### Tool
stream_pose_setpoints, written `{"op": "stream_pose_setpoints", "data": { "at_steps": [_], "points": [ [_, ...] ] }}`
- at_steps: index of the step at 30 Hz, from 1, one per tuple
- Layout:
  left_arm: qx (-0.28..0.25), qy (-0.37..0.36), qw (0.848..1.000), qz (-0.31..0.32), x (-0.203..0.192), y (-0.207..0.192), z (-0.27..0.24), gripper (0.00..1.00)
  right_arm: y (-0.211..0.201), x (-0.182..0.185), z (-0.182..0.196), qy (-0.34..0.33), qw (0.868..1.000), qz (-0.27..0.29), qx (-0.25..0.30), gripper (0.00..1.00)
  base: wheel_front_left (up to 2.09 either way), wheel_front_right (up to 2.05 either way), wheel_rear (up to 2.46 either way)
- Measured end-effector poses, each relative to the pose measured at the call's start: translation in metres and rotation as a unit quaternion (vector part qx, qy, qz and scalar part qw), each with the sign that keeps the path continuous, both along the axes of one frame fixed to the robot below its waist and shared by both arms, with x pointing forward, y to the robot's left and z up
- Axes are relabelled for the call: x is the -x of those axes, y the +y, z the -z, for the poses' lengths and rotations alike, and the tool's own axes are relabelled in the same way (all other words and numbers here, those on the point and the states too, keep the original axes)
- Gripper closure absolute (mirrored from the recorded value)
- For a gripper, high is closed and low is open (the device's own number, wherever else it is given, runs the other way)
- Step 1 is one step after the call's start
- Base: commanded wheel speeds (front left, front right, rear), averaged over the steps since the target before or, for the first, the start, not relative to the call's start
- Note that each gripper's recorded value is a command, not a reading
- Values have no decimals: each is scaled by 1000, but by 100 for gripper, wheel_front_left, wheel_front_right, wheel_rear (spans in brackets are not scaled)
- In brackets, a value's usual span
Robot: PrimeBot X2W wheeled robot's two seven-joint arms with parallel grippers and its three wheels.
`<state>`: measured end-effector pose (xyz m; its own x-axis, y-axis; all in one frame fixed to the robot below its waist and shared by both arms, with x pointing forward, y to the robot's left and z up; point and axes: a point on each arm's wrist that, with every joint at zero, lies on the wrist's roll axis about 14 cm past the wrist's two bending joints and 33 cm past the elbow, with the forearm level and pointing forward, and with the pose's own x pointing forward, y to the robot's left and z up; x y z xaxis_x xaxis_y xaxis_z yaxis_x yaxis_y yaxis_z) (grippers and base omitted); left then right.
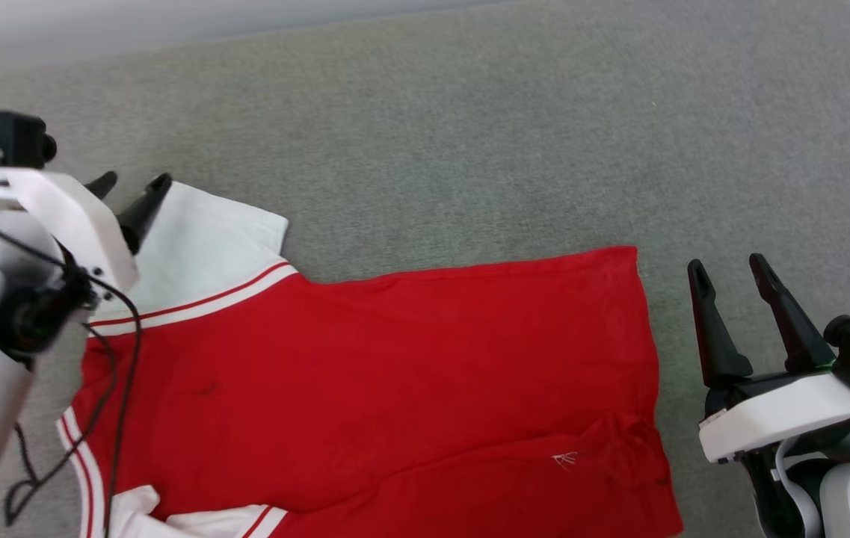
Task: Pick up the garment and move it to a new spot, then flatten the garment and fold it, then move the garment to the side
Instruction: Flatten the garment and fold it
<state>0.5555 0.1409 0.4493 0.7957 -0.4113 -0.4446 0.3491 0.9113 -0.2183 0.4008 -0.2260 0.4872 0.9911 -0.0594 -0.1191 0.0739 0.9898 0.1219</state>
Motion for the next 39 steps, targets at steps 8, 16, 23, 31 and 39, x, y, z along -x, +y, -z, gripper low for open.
{"op": "stream_pose_setpoints", "data": {
  "at_steps": [8, 16, 23, 31, 39],
  "points": [
    [-35, 182, 982, 31, -1, 4, 49, 0, -13, 6, 20, 24, 999, 24, -10, 0, 0, 0, 0],
    [-41, 303, 951, 52, 13, -6, 83, 58, -23, 9, 39, 50, 998, 40, -19, 0, 0, 0, 0],
    [-10, 307, 951, 49, 16, -18, 88, 100, -14, 7, 55, 86, 994, 31, -53, 0, 0, 0, 0],
    [2, 239, 970, 33, 16, -19, 69, 100, -2, -12, 78, 191, 978, -15, -78, 0, 0, 0, 0],
    [11, 187, 982, 36, 27, -13, 36, 100, 16, -48, 77, 307, 946, -96, -42, 0, 0, 0, 0]
  ]
}}
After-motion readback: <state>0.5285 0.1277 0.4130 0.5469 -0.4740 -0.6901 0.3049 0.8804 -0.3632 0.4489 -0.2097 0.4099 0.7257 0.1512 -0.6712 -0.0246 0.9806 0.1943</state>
